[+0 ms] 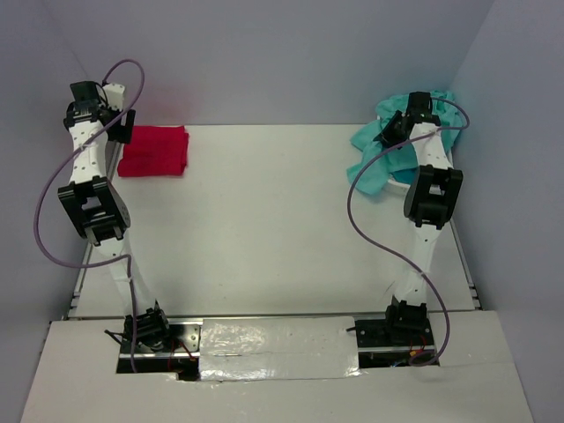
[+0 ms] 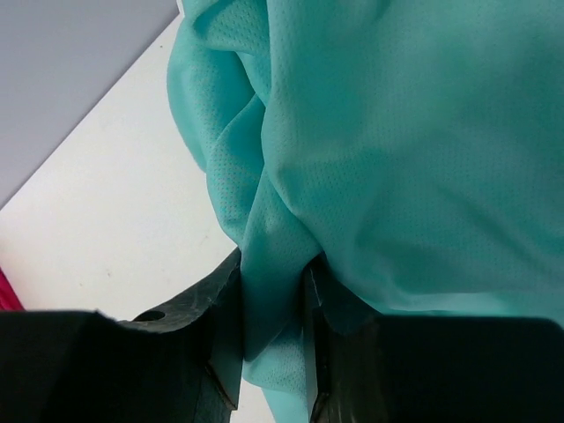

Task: Fold and stack the t-shirts
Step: Grab crumpled tshirt from bin with the right arm

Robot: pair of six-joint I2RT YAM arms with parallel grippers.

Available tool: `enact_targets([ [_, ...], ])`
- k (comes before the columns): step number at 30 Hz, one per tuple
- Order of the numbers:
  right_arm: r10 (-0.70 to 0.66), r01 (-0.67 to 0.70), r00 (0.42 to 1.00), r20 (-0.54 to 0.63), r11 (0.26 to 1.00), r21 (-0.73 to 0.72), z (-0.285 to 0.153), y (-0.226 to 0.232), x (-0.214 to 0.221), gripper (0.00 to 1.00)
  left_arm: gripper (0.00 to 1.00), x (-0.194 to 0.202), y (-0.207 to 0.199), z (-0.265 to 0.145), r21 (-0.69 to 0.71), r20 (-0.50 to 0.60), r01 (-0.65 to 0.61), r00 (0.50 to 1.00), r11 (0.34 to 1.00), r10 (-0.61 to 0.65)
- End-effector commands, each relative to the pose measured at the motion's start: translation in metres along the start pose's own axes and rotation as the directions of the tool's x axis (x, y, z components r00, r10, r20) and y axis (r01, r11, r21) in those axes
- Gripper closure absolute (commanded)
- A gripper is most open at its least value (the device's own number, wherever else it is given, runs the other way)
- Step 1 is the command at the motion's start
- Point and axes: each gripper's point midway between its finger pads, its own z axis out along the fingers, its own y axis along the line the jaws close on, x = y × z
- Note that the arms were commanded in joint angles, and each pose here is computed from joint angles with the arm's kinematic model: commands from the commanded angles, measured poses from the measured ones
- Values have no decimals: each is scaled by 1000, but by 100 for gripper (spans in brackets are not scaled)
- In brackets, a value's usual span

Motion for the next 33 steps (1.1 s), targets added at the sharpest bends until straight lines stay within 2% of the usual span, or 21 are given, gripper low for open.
enact_targets([
  [1, -6, 1, 996, 94, 998, 56, -28, -7, -24, 74, 4, -15, -9, -27, 59, 36, -42, 999, 997, 40],
  [2, -19, 11, 994, 108, 997, 71, -38, -7, -28, 74, 1, -17, -12, -27, 66, 37, -44, 998, 997, 42],
  [4, -61, 46, 989, 136, 993, 112, -52, -12, -32, 72, 1, -18, -17, -26, 76, 33, -48, 998, 996, 45],
  [5, -75, 58, 987, 144, 991, 118, -56, -12, -33, 68, 1, -19, -21, -25, 84, 34, -53, 998, 995, 50],
  [6, -86, 69, 985, 152, 991, 117, -59, -12, -35, 60, 1, -20, -24, -24, 89, 37, -56, 998, 994, 53],
  [8, -111, 95, 982, 150, 990, 106, -60, -10, -38, 58, 1, -25, -34, -24, 108, 50, -66, 997, 992, 61],
  [10, -107, 92, 984, 144, 990, 108, -57, -12, -41, 61, 1, -28, -39, -23, 113, 57, -71, 996, 991, 65],
  [14, -97, 85, 988, 123, 991, 100, -51, -14, -40, 50, 1, -29, -47, -22, 127, 57, -79, 996, 989, 72],
  [16, -99, 88, 988, 117, 991, 99, -47, -17, -38, 55, 1, -28, -48, -24, 127, 57, -77, 996, 989, 71],
  [17, -98, 87, 988, 118, 992, 97, -45, -17, -37, 65, 1, -27, -48, -24, 124, 56, -77, 996, 989, 71],
  [19, -91, 78, 988, 121, 991, 104, -46, -19, -37, 74, 1, -28, -47, -27, 115, 58, -79, 996, 990, 72],
  [20, -92, 79, 988, 124, 991, 107, -48, -19, -37, 86, 1, -27, -47, -27, 118, 56, -77, 996, 990, 71],
  [22, -101, 86, 984, 144, 991, 106, -56, -16, -41, 100, 1, -25, -48, -29, 122, 53, -72, 996, 990, 66],
  [25, -125, 106, 975, 184, 988, 111, -72, -10, -51, 100, 1, -28, -48, -30, 123, 60, -63, 997, 990, 56],
  [29, -169, 144, 950, 264, 983, 112, -115, 11, -67, 100, 1, -37, -52, -38, 151, 83, -40, 996, 988, 28],
  [33, -241, 201, 875, 420, 970, 137, -204, 42, -81, 100, 1, -55, -55, -59, 176, 145, -28, 989, 984, 3],
])
